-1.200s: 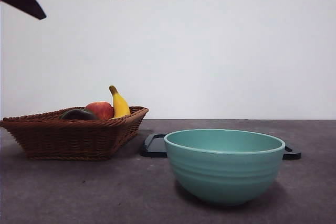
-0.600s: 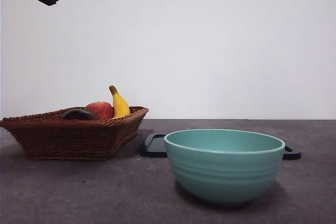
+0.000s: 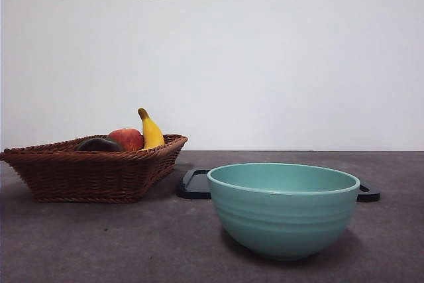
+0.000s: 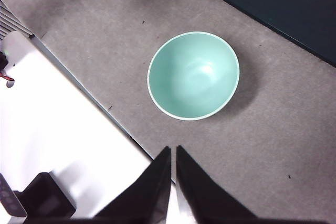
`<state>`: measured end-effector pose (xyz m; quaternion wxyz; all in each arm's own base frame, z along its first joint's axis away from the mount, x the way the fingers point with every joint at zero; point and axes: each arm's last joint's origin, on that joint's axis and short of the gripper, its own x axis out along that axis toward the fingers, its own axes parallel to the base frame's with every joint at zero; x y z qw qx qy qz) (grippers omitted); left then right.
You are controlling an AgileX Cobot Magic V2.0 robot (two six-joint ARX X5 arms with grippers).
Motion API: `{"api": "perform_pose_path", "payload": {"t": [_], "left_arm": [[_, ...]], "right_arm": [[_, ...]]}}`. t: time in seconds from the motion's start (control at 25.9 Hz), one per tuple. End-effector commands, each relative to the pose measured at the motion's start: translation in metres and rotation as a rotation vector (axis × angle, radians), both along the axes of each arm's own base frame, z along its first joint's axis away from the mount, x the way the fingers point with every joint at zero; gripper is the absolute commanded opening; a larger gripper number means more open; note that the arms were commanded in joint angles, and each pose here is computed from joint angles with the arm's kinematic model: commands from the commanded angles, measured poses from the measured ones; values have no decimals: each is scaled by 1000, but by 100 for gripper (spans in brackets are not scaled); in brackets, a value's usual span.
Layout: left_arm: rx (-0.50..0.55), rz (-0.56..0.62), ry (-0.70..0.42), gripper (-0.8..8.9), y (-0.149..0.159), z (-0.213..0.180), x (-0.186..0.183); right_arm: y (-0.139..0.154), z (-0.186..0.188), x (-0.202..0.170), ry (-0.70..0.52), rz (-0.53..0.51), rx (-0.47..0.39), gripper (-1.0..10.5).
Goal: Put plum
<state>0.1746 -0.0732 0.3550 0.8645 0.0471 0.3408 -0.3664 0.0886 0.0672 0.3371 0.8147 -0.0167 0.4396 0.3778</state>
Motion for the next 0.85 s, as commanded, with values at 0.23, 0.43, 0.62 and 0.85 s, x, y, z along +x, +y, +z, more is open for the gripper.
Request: {"api": "perform_pose_path", "payload": {"t": [0.23, 0.43, 0.62, 0.85], "left_arm": [[-90, 394, -898, 7, 65, 29, -58], [4, 668, -957, 7, 80, -30, -79], [41, 730, -910, 7, 83, -79, -83], [48, 739, -844, 7, 84, -130, -82]], "right_arm": [[1, 4, 0, -16, 10, 6, 6], [1, 4, 0, -15, 10, 6, 6], [1, 4, 0, -15, 10, 6, 6], [1, 4, 0, -16, 10, 6, 6]]}}
